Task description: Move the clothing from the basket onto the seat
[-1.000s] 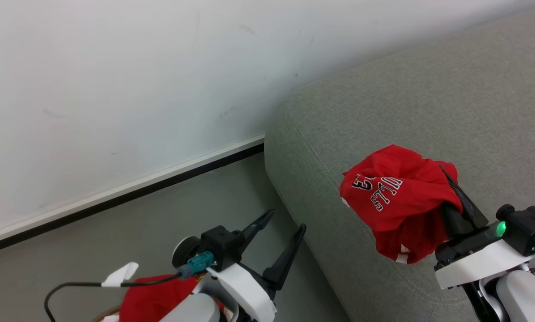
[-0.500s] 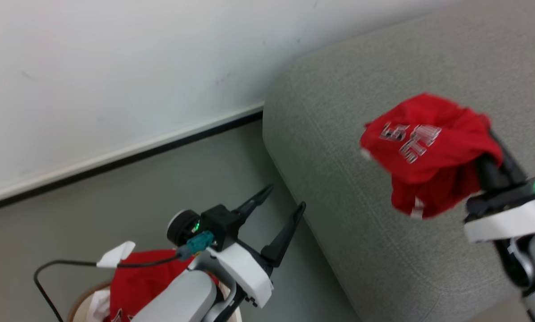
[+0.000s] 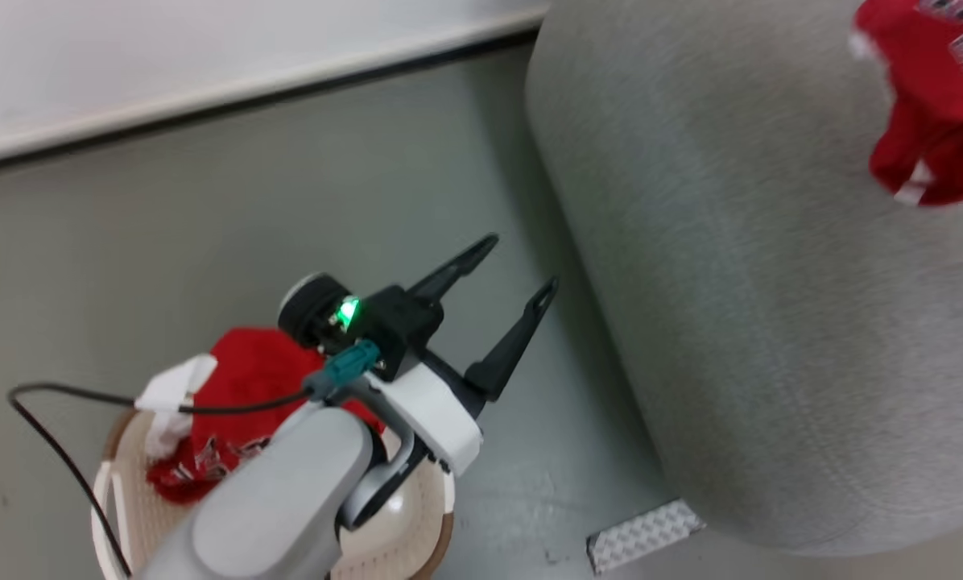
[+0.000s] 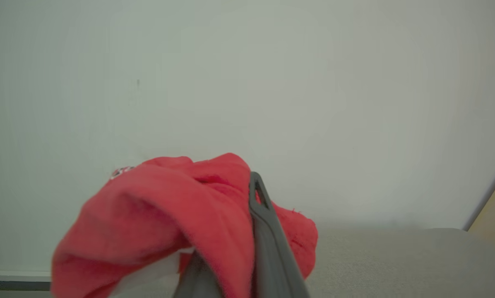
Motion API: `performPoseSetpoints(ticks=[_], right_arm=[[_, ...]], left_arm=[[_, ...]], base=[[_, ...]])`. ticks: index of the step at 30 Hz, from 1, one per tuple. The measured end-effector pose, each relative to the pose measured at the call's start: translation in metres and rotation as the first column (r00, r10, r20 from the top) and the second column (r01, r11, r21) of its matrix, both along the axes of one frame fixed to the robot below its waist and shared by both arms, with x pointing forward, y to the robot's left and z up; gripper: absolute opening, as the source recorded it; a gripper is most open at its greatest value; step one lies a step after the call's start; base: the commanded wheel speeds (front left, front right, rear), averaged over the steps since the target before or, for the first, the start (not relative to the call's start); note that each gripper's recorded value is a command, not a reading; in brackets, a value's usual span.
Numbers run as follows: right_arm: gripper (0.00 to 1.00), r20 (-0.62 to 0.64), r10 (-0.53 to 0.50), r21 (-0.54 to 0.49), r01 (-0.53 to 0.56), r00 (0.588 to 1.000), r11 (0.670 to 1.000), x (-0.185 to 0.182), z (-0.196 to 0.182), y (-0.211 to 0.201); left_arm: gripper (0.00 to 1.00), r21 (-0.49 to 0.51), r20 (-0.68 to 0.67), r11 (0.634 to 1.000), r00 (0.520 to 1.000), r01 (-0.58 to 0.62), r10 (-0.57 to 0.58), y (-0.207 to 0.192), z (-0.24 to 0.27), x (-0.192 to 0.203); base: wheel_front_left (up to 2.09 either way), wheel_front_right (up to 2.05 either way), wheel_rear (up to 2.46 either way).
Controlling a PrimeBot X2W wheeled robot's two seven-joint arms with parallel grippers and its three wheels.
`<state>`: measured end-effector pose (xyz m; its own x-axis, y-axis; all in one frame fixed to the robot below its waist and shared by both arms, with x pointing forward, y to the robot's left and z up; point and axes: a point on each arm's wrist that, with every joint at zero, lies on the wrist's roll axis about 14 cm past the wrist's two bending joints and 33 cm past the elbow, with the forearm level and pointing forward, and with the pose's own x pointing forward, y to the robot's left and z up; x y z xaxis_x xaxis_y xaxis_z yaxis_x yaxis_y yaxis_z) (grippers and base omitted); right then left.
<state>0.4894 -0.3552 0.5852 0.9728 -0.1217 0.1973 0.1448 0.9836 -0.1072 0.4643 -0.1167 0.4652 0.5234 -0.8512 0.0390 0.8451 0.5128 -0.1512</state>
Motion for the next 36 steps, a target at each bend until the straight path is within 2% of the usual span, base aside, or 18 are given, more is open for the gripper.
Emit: performPoseSetpoints(ticks=[4, 11, 16, 19, 23, 24, 27, 28, 29, 36], right_arm=[[0.00, -0.063, -0.027, -0.029, 0.025, 0.998, 0.999, 0.027, -0.024, -0.015], [0.00, -0.219, -0.076, -0.050, 0.067, 0.973, 0.997, 0.059, -0.091, -0.035], [0.00, -0.346, -0.116, -0.076, 0.096, 0.931, 0.993, 0.066, -0.142, -0.050], [0.00, -0.440, -0.103, -0.088, 0.072, 0.892, 0.994, 0.068, -0.172, -0.046], [0.00, -0.535, -0.099, -0.095, 0.057, 0.839, 0.994, 0.064, -0.188, -0.045], [0.04, -0.561, -0.105, -0.097, 0.060, 0.821, 0.993, 0.061, -0.191, -0.047], [0.46, -0.609, -0.104, -0.095, 0.058, 0.787, 0.994, 0.056, -0.193, -0.048], [0.96, -0.612, -0.103, -0.097, 0.055, 0.784, 0.994, 0.056, -0.191, -0.049], [1.00, -0.615, -0.104, -0.095, 0.057, 0.782, 0.994, 0.054, -0.188, -0.050], [1.00, -0.658, -0.089, -0.077, 0.051, 0.748, 0.996, 0.037, -0.174, -0.048]], left_arm=[[1.00, 0.013, -0.014, 1.000, 1.000, -0.026, 0.027, 0.009, -0.018, 0.018], [1.00, 0.046, -0.060, 0.996, 0.995, -0.081, 0.084, 0.031, -0.058, 0.044], [1.00, 0.074, -0.089, 0.991, 0.989, -0.113, 0.119, 0.046, -0.083, 0.053], [1.00, 0.089, -0.096, 0.987, 0.985, -0.135, 0.143, 0.055, -0.091, 0.057], [1.00, 0.085, -0.088, 0.985, 0.984, -0.149, 0.156, 0.059, -0.087, 0.058], [1.00, 0.085, -0.087, 0.985, 0.984, -0.151, 0.158, 0.059, -0.086, 0.058], [1.00, 0.072, -0.078, 0.985, 0.984, -0.157, 0.163, 0.058, -0.077, 0.057], [1.00, 0.068, -0.075, 0.985, 0.984, -0.160, 0.165, 0.058, -0.074, 0.056], [1.00, 0.067, -0.069, 0.984, 0.983, -0.163, 0.167, 0.058, -0.071, 0.056], [1.00, 0.068, -0.069, 0.980, 0.979, -0.185, 0.190, 0.064, -0.057, 0.047]], base=[[0.00, 0.00, 0.00], [0.00, 0.00, 0.00], [0.00, 0.00, 0.00], [0.00, 0.00, 0.00], [0.00, 0.00, 0.00], [0.00, 0.00, 0.00], [0.00, 0.00, 0.00], [0.00, 0.00, 0.00], [0.00, 0.00, 0.00], [0.00, 0.00, 0.00]])
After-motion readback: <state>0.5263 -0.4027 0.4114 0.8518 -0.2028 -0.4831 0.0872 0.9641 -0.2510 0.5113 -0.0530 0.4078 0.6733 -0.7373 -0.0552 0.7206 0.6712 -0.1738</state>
